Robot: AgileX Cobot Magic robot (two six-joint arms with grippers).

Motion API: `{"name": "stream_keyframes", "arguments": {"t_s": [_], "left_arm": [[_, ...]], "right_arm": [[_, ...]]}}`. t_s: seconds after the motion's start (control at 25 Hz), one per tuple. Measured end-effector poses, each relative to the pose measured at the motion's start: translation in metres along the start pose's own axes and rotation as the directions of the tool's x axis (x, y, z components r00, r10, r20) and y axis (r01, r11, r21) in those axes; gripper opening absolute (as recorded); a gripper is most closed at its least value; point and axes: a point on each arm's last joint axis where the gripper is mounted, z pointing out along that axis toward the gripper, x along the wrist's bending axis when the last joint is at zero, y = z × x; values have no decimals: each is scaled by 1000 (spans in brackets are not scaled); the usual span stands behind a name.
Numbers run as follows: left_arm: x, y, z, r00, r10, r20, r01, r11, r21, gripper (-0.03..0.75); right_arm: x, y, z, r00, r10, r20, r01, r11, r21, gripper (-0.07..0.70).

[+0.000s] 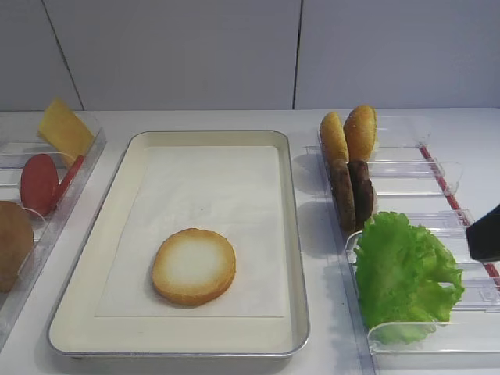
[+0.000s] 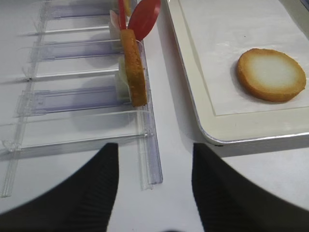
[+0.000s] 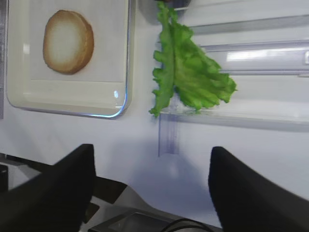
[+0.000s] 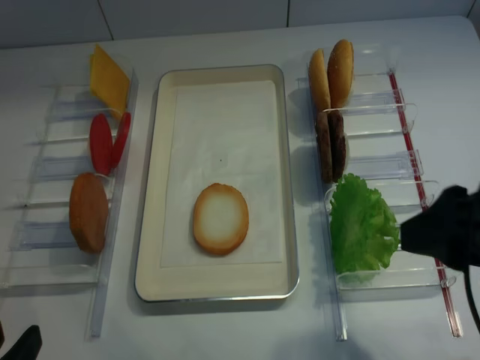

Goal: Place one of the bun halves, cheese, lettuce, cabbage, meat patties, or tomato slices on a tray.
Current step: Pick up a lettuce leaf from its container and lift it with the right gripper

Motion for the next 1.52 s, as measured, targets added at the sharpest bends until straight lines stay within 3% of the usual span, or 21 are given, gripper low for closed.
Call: {"name": "stream_keyframes", "arguments": {"t_s": [0.2, 0.4, 0.6, 0.68, 1.0, 1.28, 1.52], "left_arm": [[0, 0, 0, 1000, 0, 0, 0, 1000, 0, 327], [0, 0, 0, 1000, 0, 0, 0, 1000, 0, 327], [0, 0, 0, 1000, 0, 0, 0, 1000, 0, 327], [0, 0, 0, 1000, 0, 0, 0, 1000, 0, 327], [0, 0, 0, 1000, 0, 0, 0, 1000, 0, 327], [0, 0, 0, 1000, 0, 0, 0, 1000, 0, 327], [0, 0, 0, 1000, 0, 0, 0, 1000, 0, 327]], "right_arm": [[-1, 15, 17, 998, 28, -47, -24, 996, 81, 503], [2, 20, 40, 999, 14, 41, -20, 988, 156, 501], [18, 24, 75, 993, -46, 109, 22, 978, 210, 500], [20, 30, 87, 987, -52, 153, 16, 973, 229, 498], [26, 57, 105, 975, -80, 207, 33, 975, 219, 482], [26, 64, 115, 973, -82, 218, 30, 972, 233, 371], [26, 69, 113, 964, -121, 237, 71, 975, 211, 104]]}}
